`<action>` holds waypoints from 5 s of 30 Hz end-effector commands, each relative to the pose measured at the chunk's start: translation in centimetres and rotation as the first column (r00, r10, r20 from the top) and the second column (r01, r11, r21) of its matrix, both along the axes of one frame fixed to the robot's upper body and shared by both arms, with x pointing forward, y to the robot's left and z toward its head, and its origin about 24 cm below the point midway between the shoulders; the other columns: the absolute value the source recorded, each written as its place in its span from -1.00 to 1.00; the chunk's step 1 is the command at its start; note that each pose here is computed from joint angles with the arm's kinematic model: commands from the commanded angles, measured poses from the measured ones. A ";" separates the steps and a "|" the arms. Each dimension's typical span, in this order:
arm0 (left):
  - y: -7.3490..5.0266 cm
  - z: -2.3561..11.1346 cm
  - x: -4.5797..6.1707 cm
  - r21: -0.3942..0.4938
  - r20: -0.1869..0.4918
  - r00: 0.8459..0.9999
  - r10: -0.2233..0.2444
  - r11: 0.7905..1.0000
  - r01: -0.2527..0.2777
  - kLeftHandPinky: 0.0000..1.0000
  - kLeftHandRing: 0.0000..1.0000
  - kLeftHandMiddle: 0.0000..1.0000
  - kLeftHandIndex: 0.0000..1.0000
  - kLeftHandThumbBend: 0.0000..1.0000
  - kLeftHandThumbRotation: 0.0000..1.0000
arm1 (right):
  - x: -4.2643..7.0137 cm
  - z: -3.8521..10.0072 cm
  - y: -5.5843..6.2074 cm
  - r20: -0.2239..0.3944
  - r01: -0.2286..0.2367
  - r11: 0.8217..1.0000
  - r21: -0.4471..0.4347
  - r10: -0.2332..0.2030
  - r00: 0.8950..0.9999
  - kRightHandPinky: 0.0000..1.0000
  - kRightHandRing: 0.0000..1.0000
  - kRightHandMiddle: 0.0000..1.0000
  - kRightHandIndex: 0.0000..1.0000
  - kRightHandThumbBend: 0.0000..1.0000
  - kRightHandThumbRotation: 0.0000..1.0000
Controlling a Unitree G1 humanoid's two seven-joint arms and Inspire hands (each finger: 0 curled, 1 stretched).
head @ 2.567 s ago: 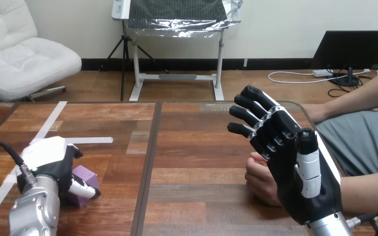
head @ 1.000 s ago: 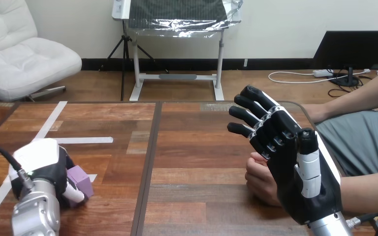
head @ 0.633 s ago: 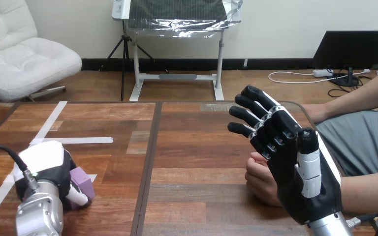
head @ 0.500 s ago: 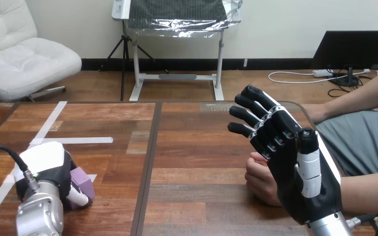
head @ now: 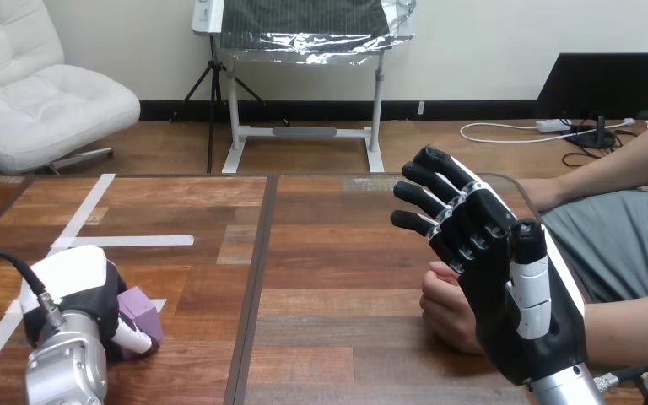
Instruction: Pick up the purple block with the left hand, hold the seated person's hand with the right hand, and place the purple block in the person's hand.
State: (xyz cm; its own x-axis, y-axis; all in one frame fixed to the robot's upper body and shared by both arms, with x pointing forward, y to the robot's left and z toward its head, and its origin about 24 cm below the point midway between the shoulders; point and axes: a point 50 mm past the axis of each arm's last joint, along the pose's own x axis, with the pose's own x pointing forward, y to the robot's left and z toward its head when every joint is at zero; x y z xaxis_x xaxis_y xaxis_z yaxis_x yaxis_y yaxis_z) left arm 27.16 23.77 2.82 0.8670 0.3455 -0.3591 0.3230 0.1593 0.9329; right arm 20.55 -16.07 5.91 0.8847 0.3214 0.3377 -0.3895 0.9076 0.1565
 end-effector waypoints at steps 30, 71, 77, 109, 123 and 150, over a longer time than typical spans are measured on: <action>-0.4 1.9 1.6 -0.067 0.117 0.993 0.007 0.998 0.001 -0.72 -0.55 -0.34 -0.09 0.54 -1.00 | 0.7 2.2 0.2 0.102 -0.011 1.000 0.011 0.010 0.995 0.59 0.72 0.74 0.73 0.77 0.72; -2.1 5.9 0.9 -0.150 0.286 0.958 -0.023 0.986 0.068 -0.76 -0.58 -0.34 -0.13 0.53 -1.00 | 3.8 3.4 -2.9 0.240 0.191 0.936 -0.295 -0.121 0.963 0.61 0.71 0.75 0.73 0.79 0.78; -2.6 7.1 0.6 -0.180 0.325 0.945 -0.033 0.979 0.096 -0.78 -0.63 -0.40 -0.13 0.53 -1.00 | 4.6 4.0 -4.0 0.284 0.237 0.891 -0.386 -0.130 0.950 0.63 0.73 0.77 0.76 0.82 0.81; -4.6 12.8 -1.6 -0.253 0.446 0.890 -0.094 0.941 0.226 -0.79 -0.66 -0.46 -0.11 0.49 -1.00 | 7.4 6.9 -10.9 0.355 0.326 0.548 -0.770 -0.057 0.933 0.59 0.77 0.85 0.88 0.92 0.65; -4.9 13.7 -2.3 -0.258 0.463 0.880 -0.102 0.935 0.244 -0.79 -0.66 -0.46 -0.12 0.51 -1.00 | 7.7 7.3 -13.0 0.250 0.246 0.371 -0.895 -0.038 0.967 0.59 0.81 0.90 0.90 0.99 0.44; -4.8 13.5 -2.4 -0.265 0.461 0.883 -0.088 0.936 0.232 -0.79 -0.64 -0.44 -0.12 0.51 -1.00 | 7.6 7.4 -15.1 0.065 0.065 0.041 -0.997 0.002 0.998 0.82 0.88 0.92 0.97 1.00 0.27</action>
